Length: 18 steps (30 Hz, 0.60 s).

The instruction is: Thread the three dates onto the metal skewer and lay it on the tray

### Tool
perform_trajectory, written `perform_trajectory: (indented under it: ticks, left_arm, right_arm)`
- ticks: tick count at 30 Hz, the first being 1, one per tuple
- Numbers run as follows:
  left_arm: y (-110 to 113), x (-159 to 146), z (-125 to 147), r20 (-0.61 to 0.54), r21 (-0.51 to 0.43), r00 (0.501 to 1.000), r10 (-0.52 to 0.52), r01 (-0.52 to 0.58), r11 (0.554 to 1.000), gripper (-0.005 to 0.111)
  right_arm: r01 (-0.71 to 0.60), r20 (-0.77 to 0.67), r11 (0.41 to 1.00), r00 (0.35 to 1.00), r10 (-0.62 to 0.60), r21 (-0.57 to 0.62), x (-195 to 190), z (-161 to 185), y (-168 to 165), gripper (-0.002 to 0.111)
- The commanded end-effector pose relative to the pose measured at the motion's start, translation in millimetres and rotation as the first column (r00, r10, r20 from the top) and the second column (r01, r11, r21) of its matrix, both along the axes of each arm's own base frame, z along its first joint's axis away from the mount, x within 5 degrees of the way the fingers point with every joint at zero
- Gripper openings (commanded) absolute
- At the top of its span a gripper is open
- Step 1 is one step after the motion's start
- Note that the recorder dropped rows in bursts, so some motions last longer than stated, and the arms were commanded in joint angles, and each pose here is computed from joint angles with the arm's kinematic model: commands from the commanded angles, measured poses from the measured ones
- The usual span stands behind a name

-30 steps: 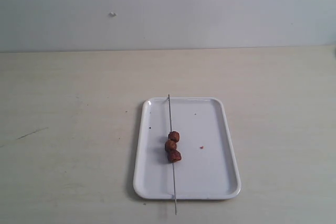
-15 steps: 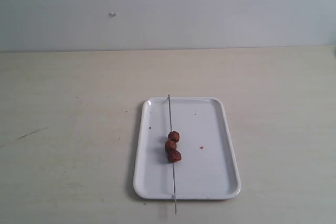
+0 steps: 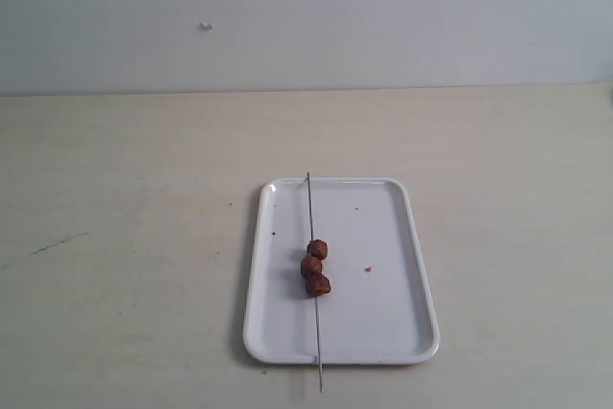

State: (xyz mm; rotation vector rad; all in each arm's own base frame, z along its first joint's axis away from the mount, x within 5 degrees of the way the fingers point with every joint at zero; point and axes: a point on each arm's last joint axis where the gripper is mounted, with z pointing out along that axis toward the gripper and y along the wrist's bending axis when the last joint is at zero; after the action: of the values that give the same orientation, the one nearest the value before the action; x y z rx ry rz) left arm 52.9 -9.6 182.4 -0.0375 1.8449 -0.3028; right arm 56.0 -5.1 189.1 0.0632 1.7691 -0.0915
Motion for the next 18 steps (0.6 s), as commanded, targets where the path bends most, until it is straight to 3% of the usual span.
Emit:
perform_trajectory:
  ticks: [1, 18]
  left_arm:
    - [0.4, -0.3, -0.9, 0.001, 0.004, 1.000, 0.003, -0.003, 1.000, 0.000]
    - [0.5, -0.5, -1.5, -0.006, 0.005, 1.000, 0.003, -0.003, 1.000, 0.000]
  right_arm:
    - [0.007, 0.004, 1.000, 1.000, -0.007, -0.004, -0.3, -0.9, -0.5, 0.000]
    - [0.007, 0.004, 1.000, 1.000, -0.007, -0.004, -0.3, -0.9, -0.5, 0.000]
